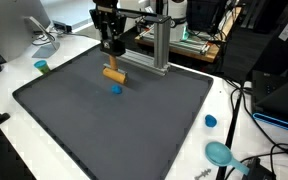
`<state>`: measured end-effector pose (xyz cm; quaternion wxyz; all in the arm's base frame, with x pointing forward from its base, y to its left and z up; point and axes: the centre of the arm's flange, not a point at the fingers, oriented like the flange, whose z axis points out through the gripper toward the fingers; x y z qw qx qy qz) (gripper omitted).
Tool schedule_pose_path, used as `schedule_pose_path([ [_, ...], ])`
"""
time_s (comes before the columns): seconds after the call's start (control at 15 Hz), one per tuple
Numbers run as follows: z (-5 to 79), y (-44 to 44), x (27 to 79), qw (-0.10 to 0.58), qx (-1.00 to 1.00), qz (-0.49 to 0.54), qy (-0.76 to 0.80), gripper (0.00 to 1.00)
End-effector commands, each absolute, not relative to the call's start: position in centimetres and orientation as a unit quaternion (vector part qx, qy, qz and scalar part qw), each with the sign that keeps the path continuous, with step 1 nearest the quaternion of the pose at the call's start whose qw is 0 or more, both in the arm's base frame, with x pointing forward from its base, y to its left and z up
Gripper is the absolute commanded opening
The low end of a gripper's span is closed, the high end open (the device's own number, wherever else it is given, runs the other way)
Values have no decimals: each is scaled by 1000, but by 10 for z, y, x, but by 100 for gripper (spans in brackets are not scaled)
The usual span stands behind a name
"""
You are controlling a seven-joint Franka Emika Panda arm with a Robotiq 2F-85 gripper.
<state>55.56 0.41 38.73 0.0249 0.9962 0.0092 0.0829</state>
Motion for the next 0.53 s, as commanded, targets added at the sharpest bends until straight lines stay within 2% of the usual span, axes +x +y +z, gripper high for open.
schedule_pose_path([
  [0.0,378,6,554,32,995,98,2,21],
  [0.47,359,14,560,64,992,106,5,21],
])
